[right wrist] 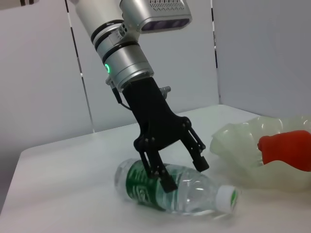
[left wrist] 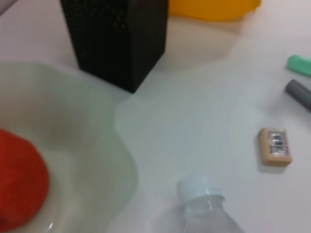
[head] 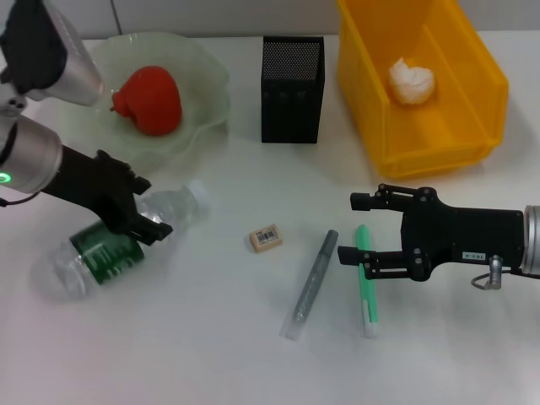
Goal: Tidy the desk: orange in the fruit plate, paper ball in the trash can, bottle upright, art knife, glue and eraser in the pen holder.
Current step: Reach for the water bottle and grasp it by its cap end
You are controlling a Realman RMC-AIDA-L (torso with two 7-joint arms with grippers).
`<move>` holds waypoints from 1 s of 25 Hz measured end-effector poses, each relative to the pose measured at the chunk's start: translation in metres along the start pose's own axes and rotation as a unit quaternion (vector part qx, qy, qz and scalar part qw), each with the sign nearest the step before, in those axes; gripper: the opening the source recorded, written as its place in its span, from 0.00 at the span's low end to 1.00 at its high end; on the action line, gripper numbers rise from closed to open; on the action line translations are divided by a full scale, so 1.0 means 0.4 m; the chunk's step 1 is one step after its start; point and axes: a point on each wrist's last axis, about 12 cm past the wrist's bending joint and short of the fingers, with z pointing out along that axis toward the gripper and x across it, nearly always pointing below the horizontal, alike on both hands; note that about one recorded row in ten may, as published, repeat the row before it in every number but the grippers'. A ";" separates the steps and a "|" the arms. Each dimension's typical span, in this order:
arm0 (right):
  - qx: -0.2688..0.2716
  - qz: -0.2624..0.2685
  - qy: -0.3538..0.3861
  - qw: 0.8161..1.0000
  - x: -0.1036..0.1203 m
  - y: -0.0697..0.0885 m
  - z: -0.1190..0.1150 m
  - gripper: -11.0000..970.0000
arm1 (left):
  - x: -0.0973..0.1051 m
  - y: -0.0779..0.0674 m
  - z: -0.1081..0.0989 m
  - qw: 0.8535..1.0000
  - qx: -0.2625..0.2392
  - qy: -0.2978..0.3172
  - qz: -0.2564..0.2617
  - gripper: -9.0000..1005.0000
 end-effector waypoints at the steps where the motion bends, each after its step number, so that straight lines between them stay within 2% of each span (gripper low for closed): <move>1: 0.000 0.000 0.000 1.000 0.000 0.000 0.000 0.84 | 0.000 0.000 0.000 1.000 0.000 0.000 0.000 0.82; 13: 0.001 0.001 0.000 1.000 0.002 0.001 -0.001 0.84 | -0.046 -0.019 0.061 0.999 0.019 -0.005 0.028 0.82; 25: 0.002 0.004 0.000 1.000 0.007 0.005 -0.005 0.84 | -0.065 -0.031 0.094 0.999 0.021 -0.006 0.050 0.82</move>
